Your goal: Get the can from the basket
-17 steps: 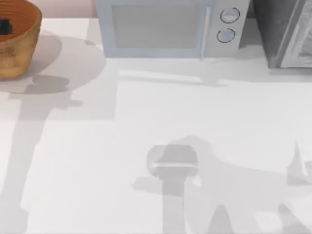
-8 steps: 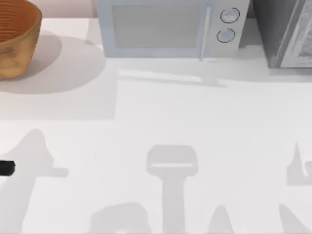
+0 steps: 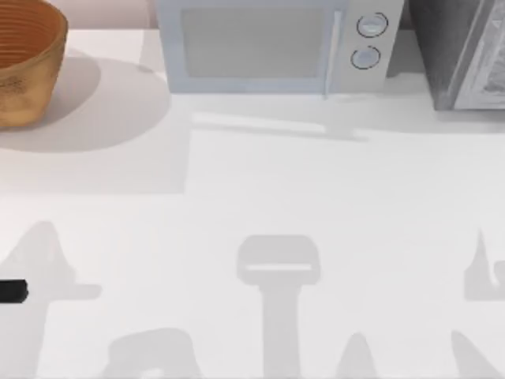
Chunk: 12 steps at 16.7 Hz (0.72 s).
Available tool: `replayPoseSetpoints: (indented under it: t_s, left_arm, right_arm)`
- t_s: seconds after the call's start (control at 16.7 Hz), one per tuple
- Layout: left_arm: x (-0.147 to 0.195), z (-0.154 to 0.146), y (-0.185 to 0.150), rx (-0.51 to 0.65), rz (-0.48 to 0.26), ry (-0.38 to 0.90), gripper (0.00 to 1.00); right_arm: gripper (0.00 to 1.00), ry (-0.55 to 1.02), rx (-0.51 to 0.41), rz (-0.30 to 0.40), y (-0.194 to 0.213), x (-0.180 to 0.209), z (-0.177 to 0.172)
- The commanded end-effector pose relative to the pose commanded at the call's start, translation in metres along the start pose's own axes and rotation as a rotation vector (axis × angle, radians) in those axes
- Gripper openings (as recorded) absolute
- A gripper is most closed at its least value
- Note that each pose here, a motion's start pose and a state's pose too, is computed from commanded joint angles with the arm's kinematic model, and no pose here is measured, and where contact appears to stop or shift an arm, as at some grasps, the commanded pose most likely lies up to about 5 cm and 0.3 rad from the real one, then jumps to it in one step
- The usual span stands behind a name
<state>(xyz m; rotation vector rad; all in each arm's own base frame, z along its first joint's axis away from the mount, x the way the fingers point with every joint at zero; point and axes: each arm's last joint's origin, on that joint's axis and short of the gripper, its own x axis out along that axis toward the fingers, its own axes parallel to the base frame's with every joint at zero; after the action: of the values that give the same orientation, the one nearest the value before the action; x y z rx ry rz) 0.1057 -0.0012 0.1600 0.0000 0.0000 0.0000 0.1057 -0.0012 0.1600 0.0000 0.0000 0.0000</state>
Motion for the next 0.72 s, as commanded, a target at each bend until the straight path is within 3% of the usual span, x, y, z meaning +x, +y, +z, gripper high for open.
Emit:
replayPoseSetpoints:
  t_s: [0.36,0.72]
  left_arm:
    - [0.002,0.004,-0.001,0.003,-0.018,0.007,0.00]
    - [0.024,0.034,-0.008,0.007,-0.144,0.036,0.00]
  right_arm:
    - [1.00,0.000,0.000,0.000,0.000,0.000,0.000]
    - [1.00,0.000,0.000,0.000,0.000,0.000,0.000]
